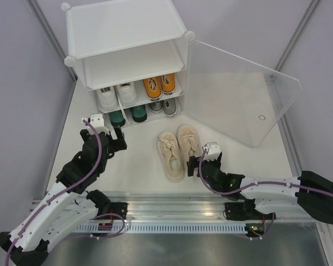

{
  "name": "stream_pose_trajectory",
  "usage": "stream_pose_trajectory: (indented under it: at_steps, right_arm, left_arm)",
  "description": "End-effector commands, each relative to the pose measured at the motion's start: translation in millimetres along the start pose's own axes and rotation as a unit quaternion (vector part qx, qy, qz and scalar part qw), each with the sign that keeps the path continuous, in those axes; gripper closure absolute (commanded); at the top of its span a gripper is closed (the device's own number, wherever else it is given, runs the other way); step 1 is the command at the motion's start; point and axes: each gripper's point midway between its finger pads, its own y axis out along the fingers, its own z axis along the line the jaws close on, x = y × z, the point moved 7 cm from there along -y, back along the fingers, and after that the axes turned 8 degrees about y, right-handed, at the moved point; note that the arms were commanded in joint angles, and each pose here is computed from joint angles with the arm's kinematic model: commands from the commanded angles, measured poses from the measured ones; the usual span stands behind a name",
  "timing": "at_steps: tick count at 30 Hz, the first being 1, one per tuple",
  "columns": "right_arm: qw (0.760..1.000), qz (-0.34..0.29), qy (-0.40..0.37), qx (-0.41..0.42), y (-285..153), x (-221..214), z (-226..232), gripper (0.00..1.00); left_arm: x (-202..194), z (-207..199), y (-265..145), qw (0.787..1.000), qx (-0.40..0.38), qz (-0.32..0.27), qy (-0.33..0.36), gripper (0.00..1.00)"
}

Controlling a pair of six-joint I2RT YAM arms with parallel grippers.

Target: Place and organize the shoes in the shoe cabinet

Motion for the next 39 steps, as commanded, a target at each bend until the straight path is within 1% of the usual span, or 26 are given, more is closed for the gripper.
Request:
stream_pose_trajectory:
  at_steps: [1,7,10,18,23,28,32,34,35,36,38,39]
  right_arm:
    - [0.998,-0.054,0.039,-0.02,13,9,10,0.02]
    - [0.999,-0.036,0.021,-0.03,37,1,31,0.02]
    - [0.999,-0.027,0.027,-0.039,47,0,35,0.02]
    - [0.997,0.011,0.05,-0.051,65,1,24,0.02]
    - [0.997,0.051,0.038,-0.054,74,-16,24,0.02]
    - [0.992,0.093,0.017,-0.079,84,-43,16,0.02]
    - [0.99,0.106,0.014,-0.092,85,-53,10,0.02]
    - [0.99,0.107,0.011,-0.091,85,-53,9,0.06]
    - [0.99,0.109,0.004,-0.087,84,-53,10,0.11]
    - [0.991,0.11,0.003,-0.079,85,-52,12,0.22]
    - [0.991,0.112,0.002,-0.073,84,-51,14,0.32]
    - [0.991,0.114,-0.003,-0.064,84,-49,17,0.41]
  left_arm:
    - [6,7,-3,0.999,0.013,-0.03,0.0,0.03]
    - [6,9,-6,0.999,0.011,-0.04,-0.005,0.03]
    - [6,9,-6,0.999,0.007,-0.041,-0.006,0.03]
    - [5,6,-7,0.999,-0.01,-0.039,-0.005,0.03]
    - [5,4,-7,0.999,-0.018,-0.038,-0.005,0.03]
    - [6,4,-8,0.999,-0.019,-0.041,-0.007,0.03]
    - [5,3,-8,0.999,-0.024,-0.041,-0.006,0.03]
    - [5,3,-8,0.999,-0.024,-0.041,-0.006,0.03]
    - [5,3,-8,0.999,-0.025,-0.041,-0.005,0.03]
    - [6,3,-8,0.999,-0.025,-0.042,-0.006,0.03]
    - [6,3,-8,0.999,-0.026,-0.043,-0.006,0.03]
    - [5,3,-8,0.999,-0.025,-0.042,-0.005,0.03]
